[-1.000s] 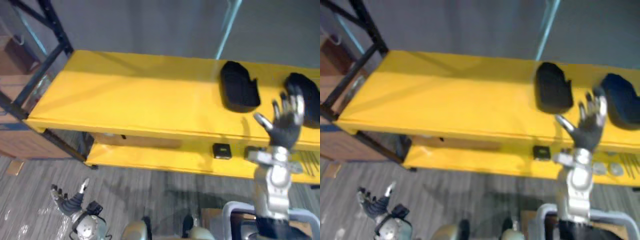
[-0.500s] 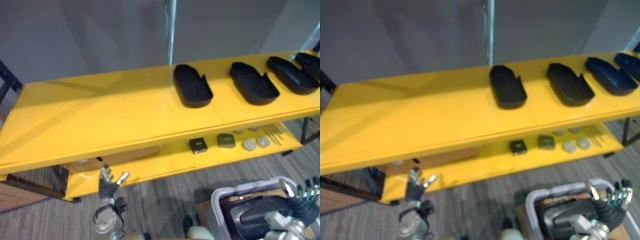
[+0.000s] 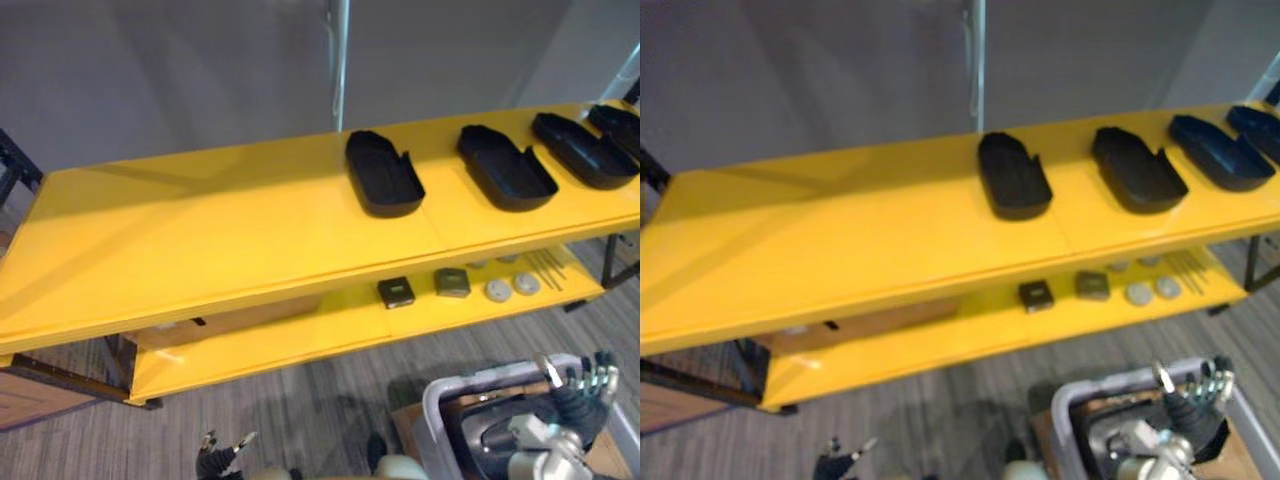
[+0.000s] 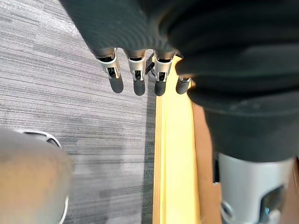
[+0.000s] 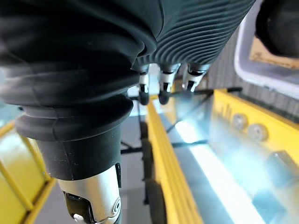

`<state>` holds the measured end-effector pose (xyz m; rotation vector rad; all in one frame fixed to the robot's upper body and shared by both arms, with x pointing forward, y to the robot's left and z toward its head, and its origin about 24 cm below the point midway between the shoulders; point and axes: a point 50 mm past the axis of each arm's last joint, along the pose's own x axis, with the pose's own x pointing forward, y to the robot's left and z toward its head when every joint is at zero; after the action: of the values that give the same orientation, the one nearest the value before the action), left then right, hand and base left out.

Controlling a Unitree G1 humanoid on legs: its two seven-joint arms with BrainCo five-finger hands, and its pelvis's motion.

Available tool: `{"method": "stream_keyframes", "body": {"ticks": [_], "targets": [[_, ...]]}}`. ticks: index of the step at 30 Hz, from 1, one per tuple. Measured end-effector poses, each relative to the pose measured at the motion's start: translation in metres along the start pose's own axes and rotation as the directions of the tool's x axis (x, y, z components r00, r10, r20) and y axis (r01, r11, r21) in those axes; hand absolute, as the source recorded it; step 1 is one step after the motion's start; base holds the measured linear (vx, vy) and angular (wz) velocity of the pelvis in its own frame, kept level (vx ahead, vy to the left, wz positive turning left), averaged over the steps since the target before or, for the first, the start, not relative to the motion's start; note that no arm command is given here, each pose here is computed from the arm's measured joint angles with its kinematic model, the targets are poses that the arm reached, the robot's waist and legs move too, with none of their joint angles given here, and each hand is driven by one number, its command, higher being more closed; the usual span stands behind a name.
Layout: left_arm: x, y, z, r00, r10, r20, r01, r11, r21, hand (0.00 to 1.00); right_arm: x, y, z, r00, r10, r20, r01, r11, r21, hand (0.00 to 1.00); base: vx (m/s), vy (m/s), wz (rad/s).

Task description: Walk over and take plastic housings, then place them on the shelf

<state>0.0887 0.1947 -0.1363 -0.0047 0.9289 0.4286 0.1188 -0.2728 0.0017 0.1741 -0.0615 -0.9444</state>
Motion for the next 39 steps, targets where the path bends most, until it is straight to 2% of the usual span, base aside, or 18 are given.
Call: {"method": "stream_keyframes", "body": {"ticks": [3, 5, 6, 9, 11, 13, 14, 16, 18, 20, 26, 29, 33, 37, 39], "targets": [[0.002, -0.005, 0.005, 0.999, -0.040, 0.022, 0.039, 0.998, 0.059, 0.00, 0.000, 0.000, 0.001, 1.000, -0.013, 0.013, 0.013, 0.999, -0.038, 0.00, -0.02, -0.003, -0.46], [0.005, -0.014, 0.010, 0.992, -0.119, 0.036, 0.110, 0.978, 0.177, 0.00, 0.003, -0.006, 0.004, 0.999, -0.022, 0.023, 0.023, 0.998, -0.064, 0.00, -0.03, -0.001, -0.99], [0.005, -0.019, 0.011, 0.989, -0.145, 0.040, 0.134, 0.970, 0.200, 0.00, 0.005, -0.009, 0.006, 0.999, -0.024, 0.031, 0.026, 0.997, -0.071, 0.00, -0.02, 0.003, -0.97], [0.007, -0.047, 0.030, 0.963, -0.257, 0.084, 0.221, 0.926, 0.305, 0.00, 0.009, -0.033, 0.015, 0.996, -0.064, 0.062, 0.070, 0.992, -0.103, 0.00, 0.00, 0.029, -0.82], [0.005, -0.074, 0.052, 0.918, -0.370, 0.141, 0.286, 0.865, 0.412, 0.00, 0.007, -0.046, 0.018, 0.996, -0.071, 0.056, 0.076, 0.992, -0.102, 0.00, -0.02, 0.036, -0.49], [0.003, -0.086, 0.067, 0.890, -0.418, 0.180, 0.307, 0.843, 0.441, 0.00, 0.004, -0.049, 0.017, 0.997, -0.049, 0.052, 0.054, 0.993, -0.101, 0.00, -0.03, 0.032, -0.48], [-0.002, -0.098, 0.077, 0.870, -0.448, 0.208, 0.328, 0.839, 0.434, 0.00, 0.003, -0.047, 0.018, 0.998, -0.005, 0.059, 0.010, 0.995, -0.101, 0.00, -0.03, 0.016, -0.56], [-0.004, -0.103, 0.080, 0.865, -0.453, 0.216, 0.337, 0.843, 0.420, 0.00, 0.008, -0.035, 0.021, 0.994, 0.071, 0.082, -0.065, 0.995, -0.082, 0.00, 0.00, -0.015, -0.77], [-0.003, -0.095, 0.075, 0.891, -0.411, 0.196, 0.332, 0.881, 0.337, 0.00, 0.021, 0.005, 0.026, 0.962, 0.241, 0.130, -0.237, 0.970, -0.042, 0.00, -0.06, 0.044, -1.12], [-0.001, -0.080, 0.067, 0.919, -0.352, 0.180, 0.297, 0.915, 0.272, 0.00, 0.032, 0.039, 0.037, 0.917, 0.350, 0.190, -0.353, 0.935, -0.019, 0.00, -0.16, 0.120, -1.00], [0.008, -0.031, 0.037, 0.973, -0.196, 0.122, 0.168, 0.964, 0.208, 0.00, 0.046, 0.087, 0.052, 0.854, 0.459, 0.246, -0.473, 0.881, -0.006, 0.00, -0.11, 0.106, -0.10], [0.007, -0.019, 0.034, 0.978, -0.155, 0.142, 0.130, 0.976, 0.174, 0.00, 0.050, 0.100, 0.053, 0.852, 0.461, 0.248, -0.479, 0.878, 0.014, 0.00, 0.01, 0.079, 0.06], [0.009, -0.020, 0.050, 0.954, -0.194, 0.229, 0.122, 0.947, 0.298, 0.00, 0.047, 0.097, 0.045, 0.867, 0.451, 0.211, -0.467, 0.884, 0.027, 0.00, -0.05, 0.100, -0.52], [0.012, -0.020, 0.075, 0.934, -0.211, 0.287, 0.122, 0.947, 0.298, 0.00, 0.040, 0.087, 0.040, 0.833, 0.521, 0.186, -0.529, 0.848, -0.006, 0.00, -0.19, 0.136, -1.16], [0.013, -0.020, 0.072, 0.946, -0.200, 0.256, 0.123, 0.950, 0.288, 0.00, 0.039, 0.093, 0.042, 0.815, 0.546, 0.194, -0.559, 0.829, 0.018, 0.00, -0.27, 0.188, -1.25]]}}
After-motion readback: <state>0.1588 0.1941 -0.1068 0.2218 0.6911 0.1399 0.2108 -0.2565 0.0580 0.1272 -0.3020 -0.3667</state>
